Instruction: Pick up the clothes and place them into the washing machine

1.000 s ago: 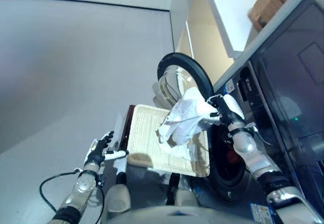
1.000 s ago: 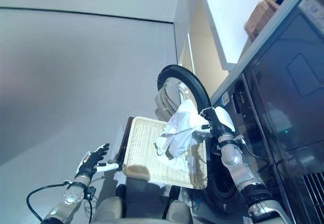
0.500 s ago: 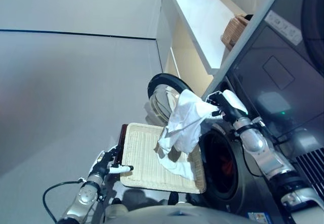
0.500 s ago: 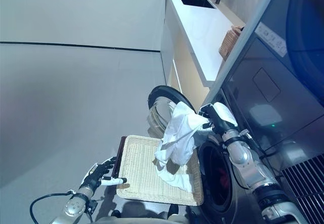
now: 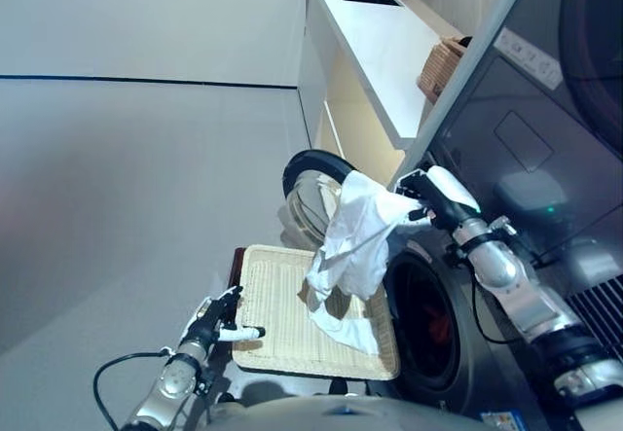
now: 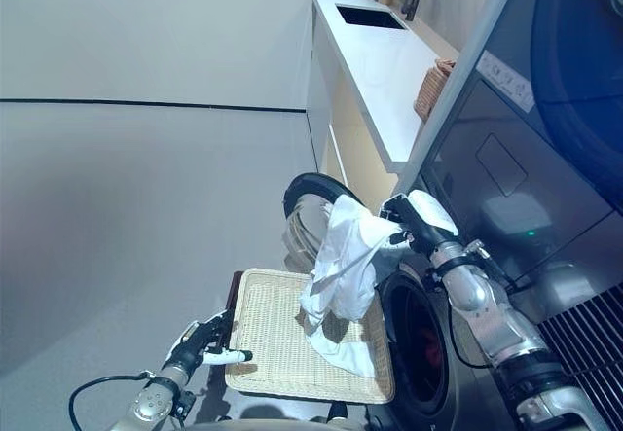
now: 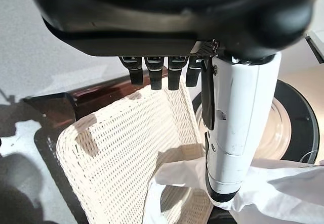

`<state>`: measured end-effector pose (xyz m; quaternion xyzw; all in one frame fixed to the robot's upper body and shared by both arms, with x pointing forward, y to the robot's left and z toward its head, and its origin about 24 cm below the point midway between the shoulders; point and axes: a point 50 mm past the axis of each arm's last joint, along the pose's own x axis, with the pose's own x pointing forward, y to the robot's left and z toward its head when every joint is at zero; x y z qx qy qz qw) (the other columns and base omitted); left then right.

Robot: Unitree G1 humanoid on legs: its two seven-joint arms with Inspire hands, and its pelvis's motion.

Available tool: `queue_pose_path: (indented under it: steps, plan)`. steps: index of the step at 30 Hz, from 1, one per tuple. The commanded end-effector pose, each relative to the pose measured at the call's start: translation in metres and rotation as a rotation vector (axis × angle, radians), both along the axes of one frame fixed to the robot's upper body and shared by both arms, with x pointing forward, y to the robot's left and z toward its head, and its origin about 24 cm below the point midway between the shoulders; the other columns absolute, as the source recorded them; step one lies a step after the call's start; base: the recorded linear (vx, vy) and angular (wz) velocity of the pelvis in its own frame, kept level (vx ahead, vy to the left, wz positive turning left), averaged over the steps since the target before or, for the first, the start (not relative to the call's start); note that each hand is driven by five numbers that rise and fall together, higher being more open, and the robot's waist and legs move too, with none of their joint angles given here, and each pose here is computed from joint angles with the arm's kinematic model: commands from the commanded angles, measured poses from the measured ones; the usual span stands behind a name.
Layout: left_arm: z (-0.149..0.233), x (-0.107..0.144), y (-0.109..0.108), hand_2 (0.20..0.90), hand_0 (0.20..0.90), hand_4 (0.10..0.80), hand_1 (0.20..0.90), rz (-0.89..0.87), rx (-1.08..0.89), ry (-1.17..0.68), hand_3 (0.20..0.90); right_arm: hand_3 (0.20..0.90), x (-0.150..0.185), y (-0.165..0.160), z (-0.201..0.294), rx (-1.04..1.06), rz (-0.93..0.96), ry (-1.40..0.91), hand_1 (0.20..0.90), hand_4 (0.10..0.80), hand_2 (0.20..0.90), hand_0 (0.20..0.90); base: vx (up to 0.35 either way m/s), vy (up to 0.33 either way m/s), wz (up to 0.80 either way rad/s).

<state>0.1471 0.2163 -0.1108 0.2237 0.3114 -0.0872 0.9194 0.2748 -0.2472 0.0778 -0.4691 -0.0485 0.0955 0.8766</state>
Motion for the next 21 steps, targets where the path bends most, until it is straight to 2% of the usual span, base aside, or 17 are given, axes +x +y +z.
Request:
queue_pose_path:
  steps: [1, 9, 11, 12, 14, 21]
  plan:
    - [0.024, 0.046, -0.018, 0.9, 0.9, 0.8, 0.9, -0.086, -0.032, -0.183, 0.9, 0.2, 0.023, 0.008, 0.087, 0.028, 0.106, -0.319, 0.2, 0.3, 0.2, 0.2, 0.0, 0.0, 0.0]
    - [0.042, 0.068, -0.038, 0.9, 0.9, 0.8, 0.9, -0.161, -0.096, -0.266, 0.9, 0.2, 0.029, 0.012, 0.093, 0.059, 0.145, -0.296, 0.2, 0.3, 0.2, 0.2, 0.0, 0.0, 0.0]
    - [0.053, 0.085, -0.054, 0.9, 0.9, 0.8, 0.9, -0.158, -0.178, -0.315, 0.9, 0.2, 0.032, 0.016, 0.092, 0.074, 0.153, -0.286, 0.2, 0.3, 0.2, 0.2, 0.0, 0.0, 0.0]
    - [0.053, 0.085, -0.054, 0.9, 0.9, 0.8, 0.9, -0.158, -0.178, -0.315, 0.9, 0.2, 0.032, 0.016, 0.092, 0.074, 0.153, -0.286, 0.2, 0.3, 0.2, 0.2, 0.0, 0.0, 0.0]
    - [0.069, 0.101, -0.073, 0.9, 0.9, 0.8, 0.9, -0.186, -0.267, -0.365, 0.9, 0.2, 0.034, 0.023, 0.097, 0.103, 0.179, -0.289, 0.2, 0.3, 0.2, 0.2, 0.0, 0.0, 0.0]
    - [0.09, 0.121, -0.092, 0.9, 0.9, 0.8, 0.9, -0.248, -0.338, -0.421, 0.9, 0.2, 0.033, 0.03, 0.108, 0.134, 0.248, -0.273, 0.2, 0.3, 0.2, 0.2, -0.002, 0.0, -0.01]
